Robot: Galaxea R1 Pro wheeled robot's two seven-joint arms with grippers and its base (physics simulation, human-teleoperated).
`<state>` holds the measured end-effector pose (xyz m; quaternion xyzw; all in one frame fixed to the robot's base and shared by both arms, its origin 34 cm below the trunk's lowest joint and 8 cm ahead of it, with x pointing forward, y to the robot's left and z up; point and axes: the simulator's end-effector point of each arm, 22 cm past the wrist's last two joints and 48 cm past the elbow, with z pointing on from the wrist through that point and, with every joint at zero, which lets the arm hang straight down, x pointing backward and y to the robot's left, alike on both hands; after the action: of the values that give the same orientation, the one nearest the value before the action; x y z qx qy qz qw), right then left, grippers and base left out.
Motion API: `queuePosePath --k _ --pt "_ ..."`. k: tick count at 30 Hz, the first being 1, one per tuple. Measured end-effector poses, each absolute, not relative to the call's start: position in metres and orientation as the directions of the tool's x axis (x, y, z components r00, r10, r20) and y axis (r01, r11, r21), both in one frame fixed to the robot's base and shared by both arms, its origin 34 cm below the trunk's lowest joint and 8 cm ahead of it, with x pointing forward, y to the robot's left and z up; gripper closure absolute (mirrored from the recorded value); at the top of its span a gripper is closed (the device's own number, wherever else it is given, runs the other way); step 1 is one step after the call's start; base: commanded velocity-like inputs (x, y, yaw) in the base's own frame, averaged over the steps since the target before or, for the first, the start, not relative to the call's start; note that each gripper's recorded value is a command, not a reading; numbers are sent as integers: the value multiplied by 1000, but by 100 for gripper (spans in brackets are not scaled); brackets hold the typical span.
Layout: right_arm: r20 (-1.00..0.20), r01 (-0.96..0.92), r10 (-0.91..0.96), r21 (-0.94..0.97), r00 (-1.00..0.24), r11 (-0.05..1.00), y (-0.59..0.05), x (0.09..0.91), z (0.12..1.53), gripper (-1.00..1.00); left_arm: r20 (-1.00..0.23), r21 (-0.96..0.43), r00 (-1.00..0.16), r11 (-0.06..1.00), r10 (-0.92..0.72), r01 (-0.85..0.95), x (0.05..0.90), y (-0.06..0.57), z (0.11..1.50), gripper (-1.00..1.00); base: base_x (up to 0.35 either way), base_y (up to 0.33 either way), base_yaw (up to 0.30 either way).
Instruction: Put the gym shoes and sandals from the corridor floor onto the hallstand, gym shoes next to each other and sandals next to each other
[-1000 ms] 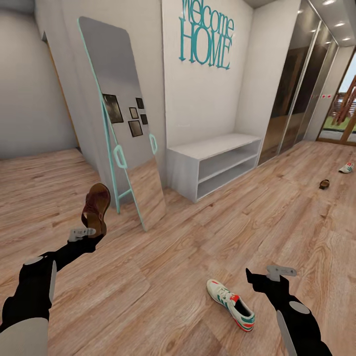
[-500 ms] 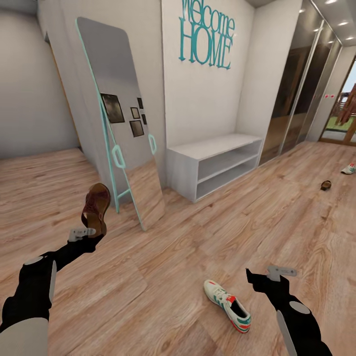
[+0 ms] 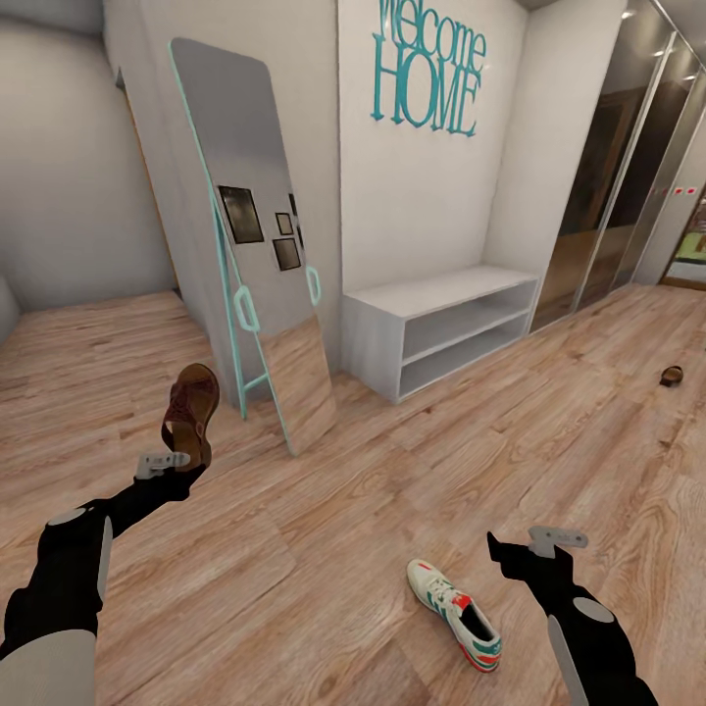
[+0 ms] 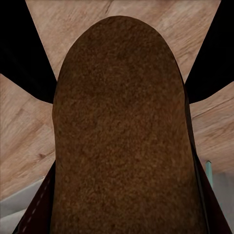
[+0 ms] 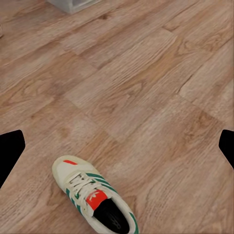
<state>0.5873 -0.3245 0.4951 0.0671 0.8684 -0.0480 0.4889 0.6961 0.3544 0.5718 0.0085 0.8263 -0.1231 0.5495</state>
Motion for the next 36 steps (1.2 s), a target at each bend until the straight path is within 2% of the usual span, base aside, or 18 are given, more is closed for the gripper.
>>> queuePosePath --k 7,17,36 --pt "-856 165 69 -19 -513 986 -326 587 495 -100 -910 -194 -397 970 -121 149 696 354 572 100 0 -1 12" --pt "-856 165 69 -19 -513 986 -326 587 495 -100 -910 -194 -396 970 -121 149 696 355 572 100 36 -33 192" --pt "-856 166 70 -19 -513 986 -326 587 495 -100 -910 -194 -396 970 -121 149 696 354 572 100 83 -101 8"
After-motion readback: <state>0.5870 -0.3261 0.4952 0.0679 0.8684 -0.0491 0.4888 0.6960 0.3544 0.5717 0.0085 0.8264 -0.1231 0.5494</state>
